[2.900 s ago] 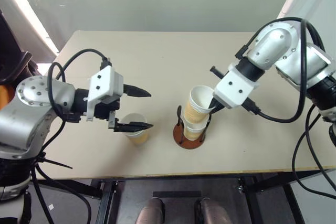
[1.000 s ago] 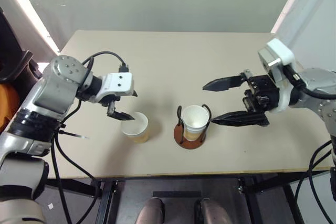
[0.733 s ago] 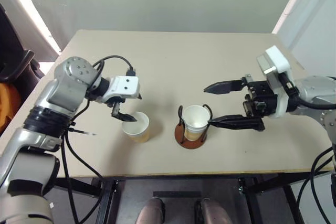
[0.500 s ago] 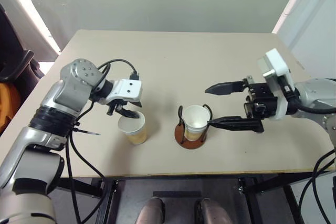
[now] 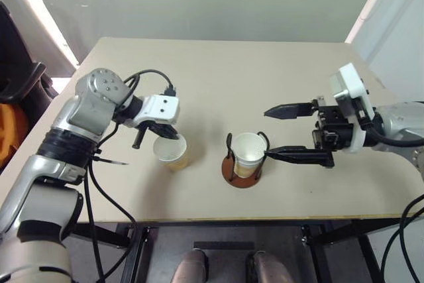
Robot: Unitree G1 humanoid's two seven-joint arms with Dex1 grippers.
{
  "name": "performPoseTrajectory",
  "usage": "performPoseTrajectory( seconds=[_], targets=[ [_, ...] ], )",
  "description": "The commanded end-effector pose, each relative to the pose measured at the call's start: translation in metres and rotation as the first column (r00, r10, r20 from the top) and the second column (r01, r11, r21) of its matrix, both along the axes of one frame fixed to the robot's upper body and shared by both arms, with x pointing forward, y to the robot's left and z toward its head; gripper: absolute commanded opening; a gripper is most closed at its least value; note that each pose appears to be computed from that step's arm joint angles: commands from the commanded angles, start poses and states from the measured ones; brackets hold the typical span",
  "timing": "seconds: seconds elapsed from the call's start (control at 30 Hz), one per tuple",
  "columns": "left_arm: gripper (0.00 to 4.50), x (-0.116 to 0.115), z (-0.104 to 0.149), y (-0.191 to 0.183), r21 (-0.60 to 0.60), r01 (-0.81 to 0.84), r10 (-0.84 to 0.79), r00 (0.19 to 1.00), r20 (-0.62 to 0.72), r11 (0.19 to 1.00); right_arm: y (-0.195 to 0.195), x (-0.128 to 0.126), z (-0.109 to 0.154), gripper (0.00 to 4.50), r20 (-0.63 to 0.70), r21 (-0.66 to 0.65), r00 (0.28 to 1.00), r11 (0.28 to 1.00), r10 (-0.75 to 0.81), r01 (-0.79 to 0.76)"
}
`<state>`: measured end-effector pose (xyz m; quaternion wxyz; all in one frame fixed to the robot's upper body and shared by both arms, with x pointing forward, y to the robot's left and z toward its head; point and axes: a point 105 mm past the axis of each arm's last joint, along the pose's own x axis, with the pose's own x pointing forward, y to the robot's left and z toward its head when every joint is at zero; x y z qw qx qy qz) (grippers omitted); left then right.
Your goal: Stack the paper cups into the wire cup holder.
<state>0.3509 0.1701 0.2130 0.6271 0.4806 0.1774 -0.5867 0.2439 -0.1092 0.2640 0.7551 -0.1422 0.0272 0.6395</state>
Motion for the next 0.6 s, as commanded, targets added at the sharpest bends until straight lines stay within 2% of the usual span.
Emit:
performPoseTrajectory(
  seconds=[0.03,0.23,0.33,0.5,0.6],
  targets=[
    [0.03,-0.012,0.03,-0.012,-0.067,0.101,-0.099,0.995,0.027,0.993,-0.011,-0.008,0.012,4.5,0.059,-0.015,0.998,1.0,0.009,-0.008],
    [0.03,-0.02,0.097,-0.041,-0.216,0.246,-0.223,0.967,0.126,0.945,-0.035,-0.004,0.016,4.5,0.08,-0.047,0.993,0.995,-0.085,0.089],
    [0.03,-0.028,0.126,-0.068,-0.239,0.364,-0.33,0.928,0.171,0.9,-0.041,0.0,0.018,4.5,0.103,-0.055,0.987,0.991,-0.12,0.126],
    [0.03,-0.038,0.146,-0.113,-0.212,0.522,-0.485,0.85,0.206,0.826,-0.042,0.001,0.021,4.5,0.125,-0.056,0.984,0.989,-0.126,0.134],
    [0.03,-0.038,0.143,-0.127,-0.187,0.555,-0.525,0.83,0.188,0.811,-0.043,0.0,0.021,4.5,0.125,-0.061,0.983,0.988,-0.132,0.14]
  ],
)
